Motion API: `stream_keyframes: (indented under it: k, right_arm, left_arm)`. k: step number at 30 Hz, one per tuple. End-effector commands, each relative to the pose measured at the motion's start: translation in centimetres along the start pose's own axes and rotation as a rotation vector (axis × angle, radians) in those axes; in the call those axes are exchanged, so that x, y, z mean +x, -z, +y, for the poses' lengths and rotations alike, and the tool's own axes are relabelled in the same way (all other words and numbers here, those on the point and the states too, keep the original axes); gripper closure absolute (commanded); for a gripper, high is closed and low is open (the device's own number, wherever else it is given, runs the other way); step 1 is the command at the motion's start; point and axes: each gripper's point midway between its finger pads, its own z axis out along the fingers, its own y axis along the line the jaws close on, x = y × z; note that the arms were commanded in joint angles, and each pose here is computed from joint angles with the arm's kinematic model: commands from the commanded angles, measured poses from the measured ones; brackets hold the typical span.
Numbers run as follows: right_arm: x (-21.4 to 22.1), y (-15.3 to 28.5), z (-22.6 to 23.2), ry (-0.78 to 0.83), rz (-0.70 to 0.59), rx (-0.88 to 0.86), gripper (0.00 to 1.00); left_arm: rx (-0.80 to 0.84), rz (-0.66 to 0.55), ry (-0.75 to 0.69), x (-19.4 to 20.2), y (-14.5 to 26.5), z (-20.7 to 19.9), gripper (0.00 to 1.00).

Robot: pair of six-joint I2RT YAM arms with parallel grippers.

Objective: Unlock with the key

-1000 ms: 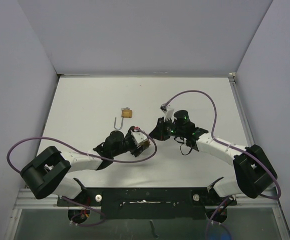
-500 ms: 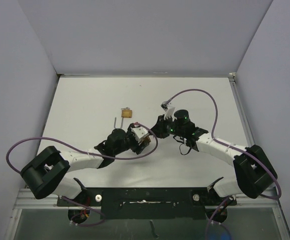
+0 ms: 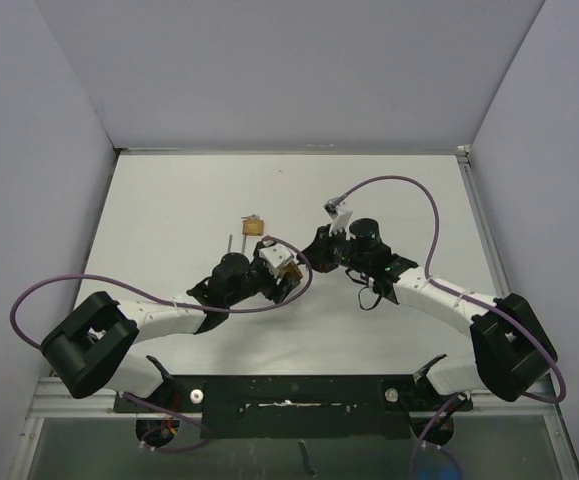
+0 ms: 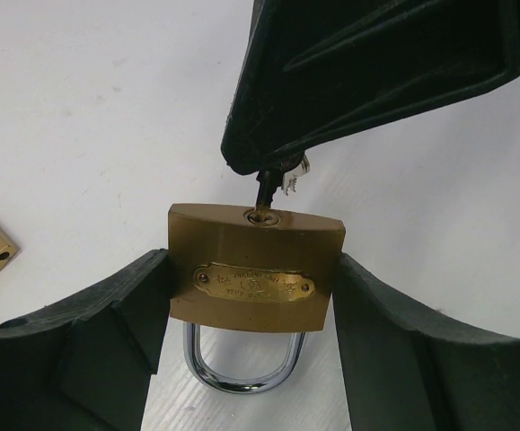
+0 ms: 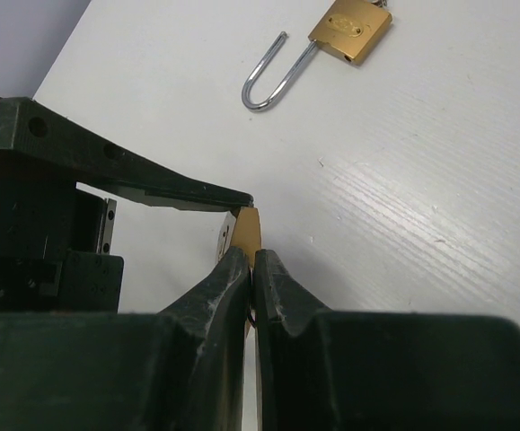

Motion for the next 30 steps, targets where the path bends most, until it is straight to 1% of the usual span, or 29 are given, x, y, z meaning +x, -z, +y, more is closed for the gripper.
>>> stream_keyframes:
  k: [1,6,12,15,26,30]
  right_arm:
    - [1.9,0.4,1.4,-0.01,0.064,-0.037,1.0]
    - [1.6,0.1,1.7,-0.015,0.054,-0.047,1.0]
    - [1.3,0.5,2.9,0.001,0.044,-0.066,1.0]
    - [1.0,0.7,3.2,0.007,0.036,-0.065,1.0]
    - [2.6,-0.2,1.6,-0.026,0.079,-0.009,1.0]
    - [2.4,-0.5,1.5,-0.027,0.073,-0.005,1.0]
  left_arm:
    - [-0.122,-0.444,0.025,-13.7,1.2,3.5,1.0]
    - [-0.126,-0.444,0.051,-13.8,0.9,3.6,1.0]
    - [-0.166,-0.418,0.044,-13.6,0.6,4.7,1.0]
    - [-0.16,-0.41,0.043,-13.3,0.2,4.8,1.0]
    - [-0.076,-0.58,-0.023,-15.3,1.9,3.0,1.0]
    - [-0.037,-0.59,-0.044,-15.3,1.9,2.2,1.0]
